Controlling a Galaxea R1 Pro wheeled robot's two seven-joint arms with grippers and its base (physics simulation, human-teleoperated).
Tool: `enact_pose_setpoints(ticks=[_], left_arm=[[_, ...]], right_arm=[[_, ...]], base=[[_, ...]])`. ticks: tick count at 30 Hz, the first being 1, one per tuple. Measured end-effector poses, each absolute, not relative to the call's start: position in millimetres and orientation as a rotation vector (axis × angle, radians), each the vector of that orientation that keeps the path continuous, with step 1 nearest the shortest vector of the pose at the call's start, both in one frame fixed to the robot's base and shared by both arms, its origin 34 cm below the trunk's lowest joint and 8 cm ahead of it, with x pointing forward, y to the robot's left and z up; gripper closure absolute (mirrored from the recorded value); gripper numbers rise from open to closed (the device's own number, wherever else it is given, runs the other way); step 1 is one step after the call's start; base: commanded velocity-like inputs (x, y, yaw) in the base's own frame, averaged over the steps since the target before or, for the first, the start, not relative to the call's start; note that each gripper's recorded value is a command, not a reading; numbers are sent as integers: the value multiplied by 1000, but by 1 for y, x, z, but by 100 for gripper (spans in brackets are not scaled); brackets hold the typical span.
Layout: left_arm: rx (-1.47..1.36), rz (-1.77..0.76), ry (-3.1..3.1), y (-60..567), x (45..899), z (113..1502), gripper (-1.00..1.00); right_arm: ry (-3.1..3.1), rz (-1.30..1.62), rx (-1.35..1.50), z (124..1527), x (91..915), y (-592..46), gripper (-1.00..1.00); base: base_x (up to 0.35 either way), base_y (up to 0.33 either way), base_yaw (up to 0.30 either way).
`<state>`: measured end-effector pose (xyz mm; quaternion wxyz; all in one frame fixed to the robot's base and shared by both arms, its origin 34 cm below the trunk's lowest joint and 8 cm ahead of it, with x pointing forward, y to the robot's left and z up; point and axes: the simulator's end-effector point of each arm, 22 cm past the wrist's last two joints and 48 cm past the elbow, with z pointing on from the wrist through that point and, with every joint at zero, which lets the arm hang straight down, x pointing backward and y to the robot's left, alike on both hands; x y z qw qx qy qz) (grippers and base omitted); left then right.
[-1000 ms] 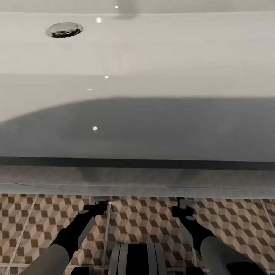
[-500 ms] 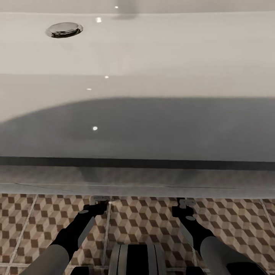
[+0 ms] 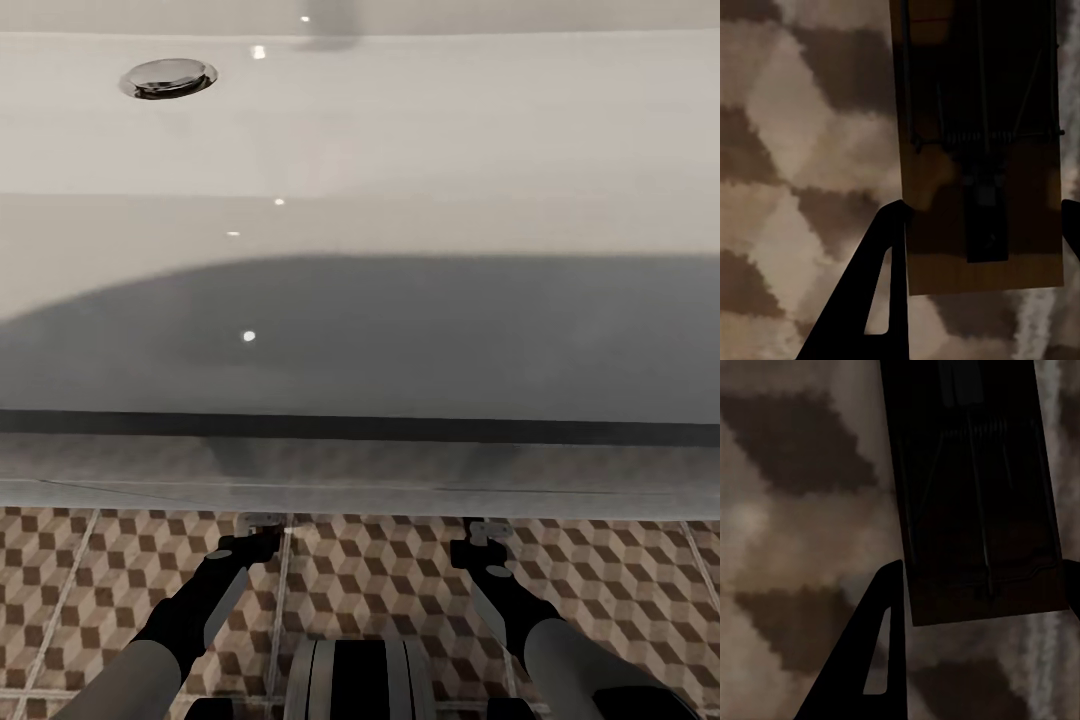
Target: Take the four mousetraps from the cabinet in the bathroom and place them on the bathroom floor. Make sure all four end up on the same floor surface, and ensure that at least two of them are either under or directly next to the same bathroom sink.
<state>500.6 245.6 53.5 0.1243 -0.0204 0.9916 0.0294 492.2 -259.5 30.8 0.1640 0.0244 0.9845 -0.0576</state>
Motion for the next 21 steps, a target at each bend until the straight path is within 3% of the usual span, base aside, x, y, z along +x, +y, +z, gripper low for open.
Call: enact_pose_setpoints(ticks=[21], left_arm=[[-58, 85, 2891, 245, 500, 53, 100]], right_arm=[[2807, -164, 69, 31, 492, -259, 100]], base=[[46, 0, 0]])
